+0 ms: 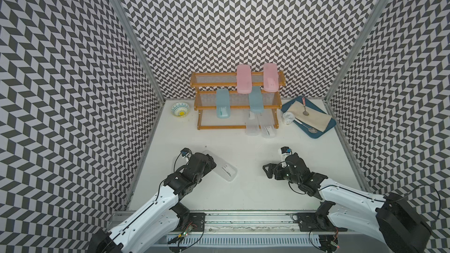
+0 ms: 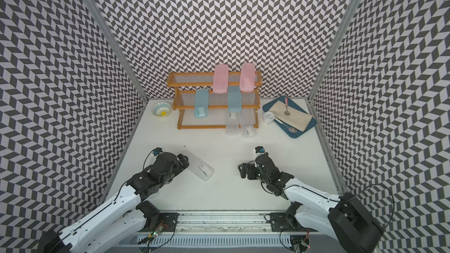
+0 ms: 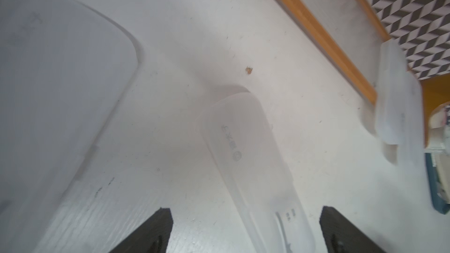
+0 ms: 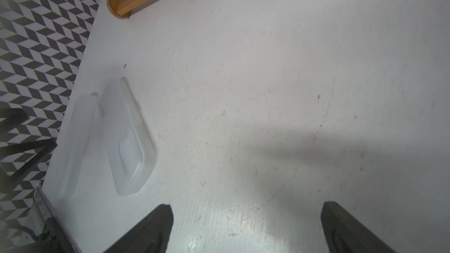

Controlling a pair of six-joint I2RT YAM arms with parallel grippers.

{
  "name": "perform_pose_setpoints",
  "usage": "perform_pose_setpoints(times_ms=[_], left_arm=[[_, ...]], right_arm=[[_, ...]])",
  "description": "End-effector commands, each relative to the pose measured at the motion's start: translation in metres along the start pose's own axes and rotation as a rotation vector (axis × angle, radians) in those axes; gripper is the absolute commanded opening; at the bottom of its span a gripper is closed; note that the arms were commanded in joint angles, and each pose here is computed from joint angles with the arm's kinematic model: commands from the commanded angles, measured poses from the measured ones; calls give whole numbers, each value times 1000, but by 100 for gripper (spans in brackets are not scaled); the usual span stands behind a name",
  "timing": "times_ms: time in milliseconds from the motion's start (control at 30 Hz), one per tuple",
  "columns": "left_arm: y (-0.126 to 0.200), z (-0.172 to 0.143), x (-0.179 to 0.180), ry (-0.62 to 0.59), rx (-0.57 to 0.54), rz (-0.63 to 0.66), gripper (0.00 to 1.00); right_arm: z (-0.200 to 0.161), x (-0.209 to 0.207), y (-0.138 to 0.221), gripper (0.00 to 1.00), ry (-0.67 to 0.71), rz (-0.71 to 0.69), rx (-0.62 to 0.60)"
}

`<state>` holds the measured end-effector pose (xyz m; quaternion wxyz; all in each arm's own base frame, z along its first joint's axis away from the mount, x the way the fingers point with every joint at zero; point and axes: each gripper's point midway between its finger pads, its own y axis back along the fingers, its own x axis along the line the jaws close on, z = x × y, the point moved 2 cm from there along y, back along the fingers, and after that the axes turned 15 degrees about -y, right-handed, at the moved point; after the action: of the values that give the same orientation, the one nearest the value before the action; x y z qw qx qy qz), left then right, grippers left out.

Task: Place the pencil cases on the shelf according to color
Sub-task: Move the pencil case to the center of the board.

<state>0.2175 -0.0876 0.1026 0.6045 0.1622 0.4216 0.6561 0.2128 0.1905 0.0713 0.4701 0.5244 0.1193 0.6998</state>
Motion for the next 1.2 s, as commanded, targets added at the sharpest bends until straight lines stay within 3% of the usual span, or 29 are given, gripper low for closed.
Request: perform_pose_setpoints(times_ms=[0, 167, 367, 533, 767, 933, 1167], left_arm=[[-13, -2, -11, -63, 42, -36, 100], [-29, 3, -19, -111, 53, -15, 99], [-53, 6, -43, -166, 78, -86, 100], [-73, 6, -60, -181, 98, -132, 100], [-80, 34, -83, -235, 62, -131, 100], [-61, 57, -63, -211, -6, -51, 100], [-27, 78, -10, -106, -107, 29, 100]], right_arm=[[7, 28, -1, 99, 64, 75, -8], [2, 29, -5, 100, 84, 52, 5], [-6, 35, -8, 99, 103, 71, 27], [-10, 46, -7, 100, 169, 92, 39], [-18, 73, -8, 100, 323, 144, 72], [-22, 96, -22, 100, 342, 106, 57], [-58, 124, -57, 100, 307, 53, 84]])
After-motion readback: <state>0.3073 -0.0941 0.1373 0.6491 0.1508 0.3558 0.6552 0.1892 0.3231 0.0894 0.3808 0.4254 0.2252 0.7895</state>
